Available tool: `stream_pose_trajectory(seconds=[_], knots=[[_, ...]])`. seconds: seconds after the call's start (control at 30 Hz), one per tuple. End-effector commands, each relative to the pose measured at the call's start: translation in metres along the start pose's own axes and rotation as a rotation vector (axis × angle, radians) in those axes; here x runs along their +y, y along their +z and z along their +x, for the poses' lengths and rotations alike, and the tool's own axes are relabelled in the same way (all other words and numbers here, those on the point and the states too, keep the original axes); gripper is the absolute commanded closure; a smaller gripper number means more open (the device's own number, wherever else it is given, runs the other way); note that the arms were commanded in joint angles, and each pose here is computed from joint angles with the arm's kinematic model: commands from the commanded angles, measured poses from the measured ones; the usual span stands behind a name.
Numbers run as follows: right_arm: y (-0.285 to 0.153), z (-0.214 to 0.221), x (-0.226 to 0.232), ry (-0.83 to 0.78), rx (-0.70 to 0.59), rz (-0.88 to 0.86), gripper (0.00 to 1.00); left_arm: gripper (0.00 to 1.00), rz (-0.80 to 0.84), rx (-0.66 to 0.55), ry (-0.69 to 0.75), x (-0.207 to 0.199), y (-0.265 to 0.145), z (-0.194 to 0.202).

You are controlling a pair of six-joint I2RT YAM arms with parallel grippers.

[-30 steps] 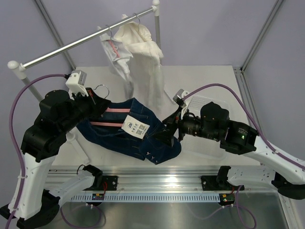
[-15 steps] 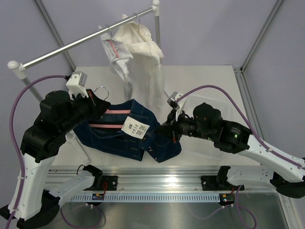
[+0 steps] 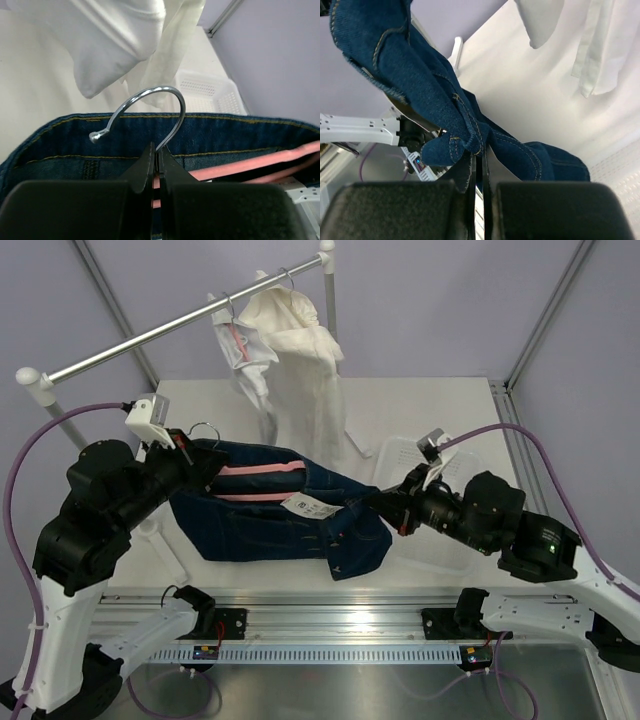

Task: Remove the skirt from the hanger

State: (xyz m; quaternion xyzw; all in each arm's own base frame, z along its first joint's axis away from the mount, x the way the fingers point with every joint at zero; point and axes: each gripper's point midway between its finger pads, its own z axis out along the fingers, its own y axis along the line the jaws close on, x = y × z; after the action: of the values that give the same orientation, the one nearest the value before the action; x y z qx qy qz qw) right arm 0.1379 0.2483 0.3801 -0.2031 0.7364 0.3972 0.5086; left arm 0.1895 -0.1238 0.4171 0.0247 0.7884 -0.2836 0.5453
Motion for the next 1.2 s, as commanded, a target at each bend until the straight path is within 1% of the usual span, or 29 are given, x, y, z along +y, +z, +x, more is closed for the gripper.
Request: stream_pose_trajectory(seconds=[0.0,0.03,0.13,0.23,0.37,0.43,0.47,0.5,0.53,0.6,0.63,0.7,0.73,0.77,0.83,0.87,0.9,0.97,1.03,1.07,1.13,1.17], knots=[[-0.024,-0.013,-0.023,0.092,-0.106,0.105,1.0,1.0,-0.016,-0.134,0.016,0.001,-0.004,-0.028],[-0.034,-0.019,-0.025,0.123,-0.141,0.107,1.0,1.0,-0.016,-0.134,0.014,0.001,-0.003,-0.028],[-0.051,-0.02,-0.031,0.173,-0.186,0.106,1.0,1.0,-0.004,-0.13,0.008,0.0,-0.001,-0.025],[-0.061,-0.016,-0.037,0.205,-0.195,0.12,1.0,1.0,0.003,-0.133,-0.001,0.0,0.002,-0.024],[-0.055,-0.003,-0.037,0.203,-0.156,0.112,1.0,1.0,0.081,-0.144,-0.038,-0.016,-0.001,-0.027],[-0.043,0.006,-0.034,0.188,-0.118,0.105,1.0,1.0,0.158,-0.159,-0.08,-0.032,-0.004,-0.033],[-0.038,0.004,-0.029,0.186,-0.123,0.088,1.0,1.0,0.194,-0.161,-0.097,-0.039,-0.004,-0.036],[-0.032,0.006,-0.024,0.178,-0.104,0.066,1.0,1.0,0.284,-0.171,-0.106,-0.056,-0.009,-0.041],[-0.019,0.011,-0.021,0.163,-0.078,0.066,1.0,1.0,0.329,-0.164,-0.152,-0.066,-0.011,-0.043],[-0.005,0.01,-0.016,0.146,-0.07,0.057,1.0,1.0,0.452,-0.168,-0.175,-0.089,-0.02,-0.051],[0.008,0.014,-0.016,0.135,-0.047,0.07,1.0,1.0,0.486,-0.158,-0.216,-0.095,-0.023,-0.052],[0.02,0.007,-0.012,0.12,-0.06,0.069,1.0,1.0,0.57,-0.154,-0.228,-0.109,-0.035,-0.055],[0.032,0.011,-0.013,0.095,-0.045,0.087,1.0,1.0,0.589,-0.151,-0.245,-0.113,-0.041,-0.057],[0.037,-0.001,-0.01,0.087,-0.071,0.087,1.0,1.0,0.604,-0.151,-0.247,-0.116,-0.047,-0.058],[0.056,-0.005,-0.019,0.042,-0.069,0.156,1.0,1.0,0.62,-0.146,-0.257,-0.118,-0.059,-0.057],[0.057,-0.022,-0.017,0.035,-0.098,0.169,1.0,1.0,0.635,-0.152,-0.258,-0.121,-0.068,-0.059],[0.072,-0.02,-0.019,0.004,-0.076,0.19,1.0,1.0,0.652,-0.151,-0.259,-0.124,-0.074,-0.06],[0.087,-0.038,-0.021,-0.003,-0.097,0.205,1.0,1.0,0.711,-0.158,-0.277,-0.133,-0.093,-0.063],[0.095,-0.051,-0.023,0.0,-0.115,0.205,1.0,1.0,0.759,-0.166,-0.302,-0.14,-0.11,-0.067],[0.096,-0.065,-0.026,0.006,-0.139,0.208,1.0,1.0,0.781,-0.171,-0.304,-0.143,-0.116,-0.069],[0.106,-0.069,-0.034,-0.005,-0.133,0.225,1.0,1.0,0.817,-0.198,-0.308,-0.15,-0.135,-0.08],[0.106,-0.08,-0.04,0.001,-0.147,0.234,1.0,1.0,0.838,-0.207,-0.307,-0.154,-0.144,-0.084]])
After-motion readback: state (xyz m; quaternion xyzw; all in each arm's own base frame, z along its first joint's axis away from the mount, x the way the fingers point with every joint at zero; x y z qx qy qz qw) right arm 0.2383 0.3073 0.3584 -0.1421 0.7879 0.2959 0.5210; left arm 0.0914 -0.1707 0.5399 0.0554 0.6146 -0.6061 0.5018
